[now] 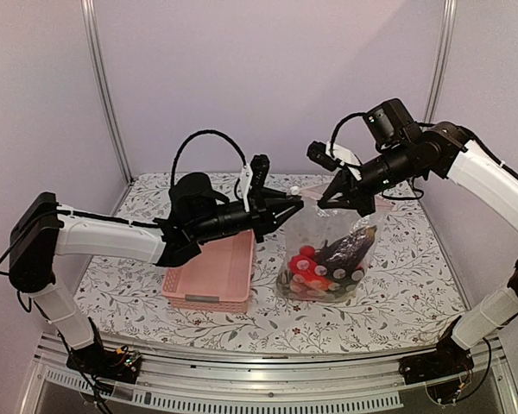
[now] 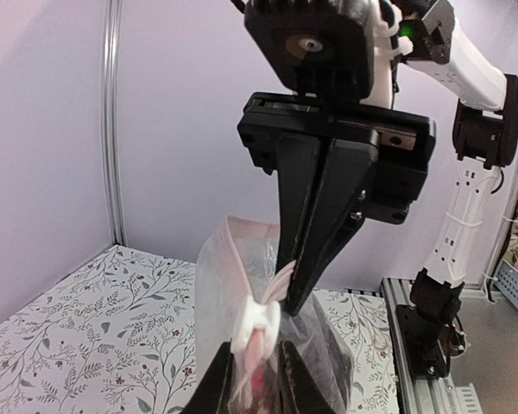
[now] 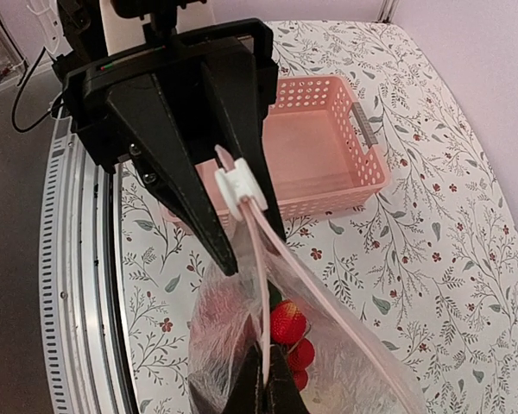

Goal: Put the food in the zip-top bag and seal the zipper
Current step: Pass from the right arm to the left, then hold the zipper from the zipper food storage bag.

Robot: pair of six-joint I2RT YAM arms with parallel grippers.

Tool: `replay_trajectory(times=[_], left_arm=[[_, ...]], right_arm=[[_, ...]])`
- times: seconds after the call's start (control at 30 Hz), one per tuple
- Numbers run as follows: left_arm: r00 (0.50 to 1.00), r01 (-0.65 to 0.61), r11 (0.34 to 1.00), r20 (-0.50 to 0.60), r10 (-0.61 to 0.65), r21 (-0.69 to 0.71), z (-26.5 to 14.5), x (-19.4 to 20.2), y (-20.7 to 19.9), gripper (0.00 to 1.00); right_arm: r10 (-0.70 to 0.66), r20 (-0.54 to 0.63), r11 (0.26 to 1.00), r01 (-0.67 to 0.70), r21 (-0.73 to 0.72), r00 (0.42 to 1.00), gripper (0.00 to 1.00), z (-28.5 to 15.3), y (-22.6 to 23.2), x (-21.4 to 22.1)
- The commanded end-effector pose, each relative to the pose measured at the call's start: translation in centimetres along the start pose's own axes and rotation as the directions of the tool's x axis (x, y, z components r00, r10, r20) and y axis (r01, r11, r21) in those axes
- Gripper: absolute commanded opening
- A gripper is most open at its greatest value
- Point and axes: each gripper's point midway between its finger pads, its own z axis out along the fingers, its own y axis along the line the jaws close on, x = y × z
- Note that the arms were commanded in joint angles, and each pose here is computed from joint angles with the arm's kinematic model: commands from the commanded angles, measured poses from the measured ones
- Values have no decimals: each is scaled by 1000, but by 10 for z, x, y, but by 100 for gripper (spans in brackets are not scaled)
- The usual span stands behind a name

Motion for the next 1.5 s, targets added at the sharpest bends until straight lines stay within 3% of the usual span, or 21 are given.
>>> replay_trajectory(times=[0.0, 0.1, 0.23, 0.47, 0.63, 0.87, 1.47], left_arm=[[1000, -1, 1000, 14, 1, 6, -3, -3, 3, 15], [1000, -3, 1000, 19, 3, 9, -3, -5, 3, 12], [1000, -2, 1000, 18, 2, 3, -2, -8, 4, 0], [999, 36, 999, -36, -37, -16, -8, -8, 3, 0], [995, 68, 998, -67, -68, -1, -14, -12, -7, 0], [991, 98, 994, -99, -93, 42, -17, -18, -28, 0], [992, 75, 996, -106, -71, 37, -16, -20, -51, 0]], right_arm=[[4, 8, 1000, -4, 12, 1000, 0, 1, -4, -8], [8, 2, 1000, -8, 4, 1000, 1, 3, -3, -6], [7, -3, 1000, -7, 11, 1000, 2, 2, -4, -6], [-116, 56, 983, 106, 153, 992, 9, -33, -19, -38], [-193, 199, 981, 181, 76, 961, 25, -53, 9, -65], [-269, 214, 962, 273, 11, 939, 39, -41, 35, -74], [-326, 125, 943, 331, -23, 937, 28, 4, 49, -65]])
